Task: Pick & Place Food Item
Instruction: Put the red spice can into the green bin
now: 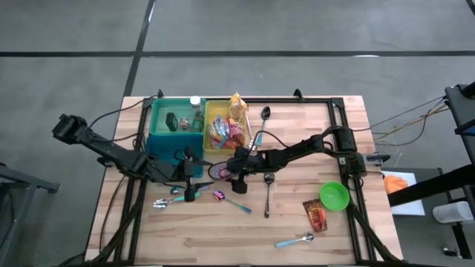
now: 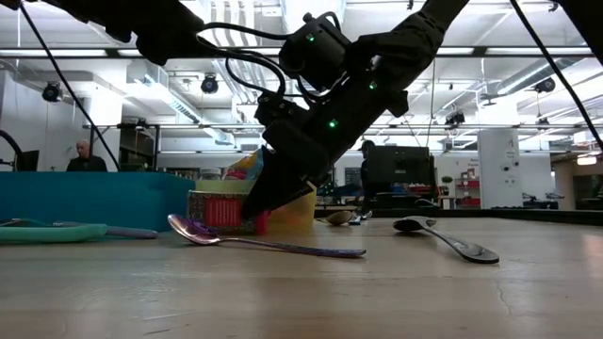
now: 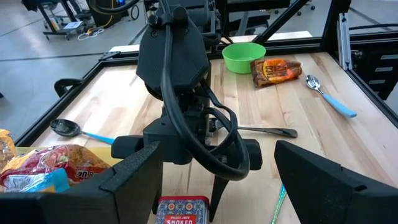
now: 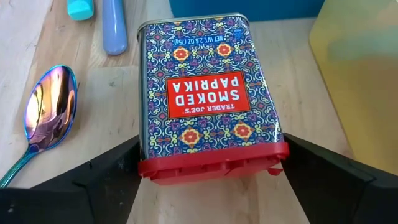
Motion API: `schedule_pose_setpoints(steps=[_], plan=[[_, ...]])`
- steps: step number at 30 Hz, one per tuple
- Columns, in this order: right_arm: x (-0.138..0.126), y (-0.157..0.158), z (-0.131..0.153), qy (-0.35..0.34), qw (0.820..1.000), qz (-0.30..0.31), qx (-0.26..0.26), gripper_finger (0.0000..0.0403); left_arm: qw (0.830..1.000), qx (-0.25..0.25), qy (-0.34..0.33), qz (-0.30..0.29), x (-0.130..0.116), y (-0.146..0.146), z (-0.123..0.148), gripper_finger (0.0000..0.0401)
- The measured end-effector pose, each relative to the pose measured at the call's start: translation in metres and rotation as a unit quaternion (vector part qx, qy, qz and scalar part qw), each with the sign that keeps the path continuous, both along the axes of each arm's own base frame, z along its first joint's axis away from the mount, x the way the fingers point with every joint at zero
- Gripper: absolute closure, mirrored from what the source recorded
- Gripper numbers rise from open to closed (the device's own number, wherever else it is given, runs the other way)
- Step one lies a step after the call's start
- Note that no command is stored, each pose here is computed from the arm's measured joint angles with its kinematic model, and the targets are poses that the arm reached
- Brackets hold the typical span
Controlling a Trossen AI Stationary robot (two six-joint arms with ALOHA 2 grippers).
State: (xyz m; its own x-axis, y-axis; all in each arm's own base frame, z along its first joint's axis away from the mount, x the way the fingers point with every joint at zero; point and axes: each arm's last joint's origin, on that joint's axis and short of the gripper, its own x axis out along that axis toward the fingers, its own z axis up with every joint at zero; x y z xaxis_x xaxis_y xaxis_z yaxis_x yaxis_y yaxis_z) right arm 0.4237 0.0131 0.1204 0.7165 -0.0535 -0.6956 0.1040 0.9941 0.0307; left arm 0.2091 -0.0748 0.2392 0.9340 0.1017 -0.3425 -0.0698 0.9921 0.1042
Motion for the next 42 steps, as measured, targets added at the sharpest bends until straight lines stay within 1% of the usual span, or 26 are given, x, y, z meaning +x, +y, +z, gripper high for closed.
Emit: schedule_pose_setpoints(steps=[6,9,13,16,21,22,25,28,30,34,39,42], plan=[[-0.001,0.002,0.002,-0.002,1.000,0.004,-0.001,0.0045,1.000,0.000,0.000,0.000,0.000,0.000,0.000,0.0091],[-0.002,0.003,0.012,-0.010,1.000,0.006,0.000,0.0044,1.000,0.000,0.000,0.000,0.000,0.000,0.000,0.0091],[-0.005,0.007,0.033,-0.031,0.999,0.020,-0.009,0.0044,1.000,0.000,0.000,0.000,0.000,0.000,0.000,0.0091],[-0.010,0.008,0.048,-0.045,0.999,0.015,0.000,0.0044,1.000,0.000,0.000,0.000,0.000,0.000,0.000,0.0091],[-0.027,0.009,0.081,-0.098,0.995,0.023,-0.001,0.0044,1.000,0.000,0.001,0.000,0.000,0.000,0.000,0.0091],[-0.033,0.010,0.085,-0.110,0.994,0.025,-0.001,0.0044,1.000,0.001,0.002,0.000,0.000,0.000,0.000,0.0091],[-0.052,0.014,0.097,-0.175,0.984,0.037,-0.006,0.0044,1.000,0.001,0.004,0.000,0.000,0.000,-0.001,0.0091],[-0.075,0.016,0.109,-0.255,0.966,0.050,-0.010,0.0044,1.000,0.004,0.008,0.000,-0.001,0.000,-0.002,0.0091],[-0.094,0.014,0.112,-0.286,0.956,0.060,-0.013,0.0044,1.000,0.005,0.011,0.000,-0.001,0.000,-0.002,0.0091],[-0.131,0.011,0.116,-0.308,0.949,0.062,-0.012,0.0044,1.000,0.005,0.014,0.000,-0.001,0.000,-0.003,0.0091],[-0.179,0.006,0.115,-0.326,0.944,0.041,-0.016,0.0044,1.000,0.006,0.014,0.000,-0.001,0.000,-0.003,0.0091],[-0.205,0.003,0.118,-0.355,0.934,0.037,-0.015,0.0044,1.000,0.007,0.017,0.000,-0.001,0.001,-0.003,0.0091]])
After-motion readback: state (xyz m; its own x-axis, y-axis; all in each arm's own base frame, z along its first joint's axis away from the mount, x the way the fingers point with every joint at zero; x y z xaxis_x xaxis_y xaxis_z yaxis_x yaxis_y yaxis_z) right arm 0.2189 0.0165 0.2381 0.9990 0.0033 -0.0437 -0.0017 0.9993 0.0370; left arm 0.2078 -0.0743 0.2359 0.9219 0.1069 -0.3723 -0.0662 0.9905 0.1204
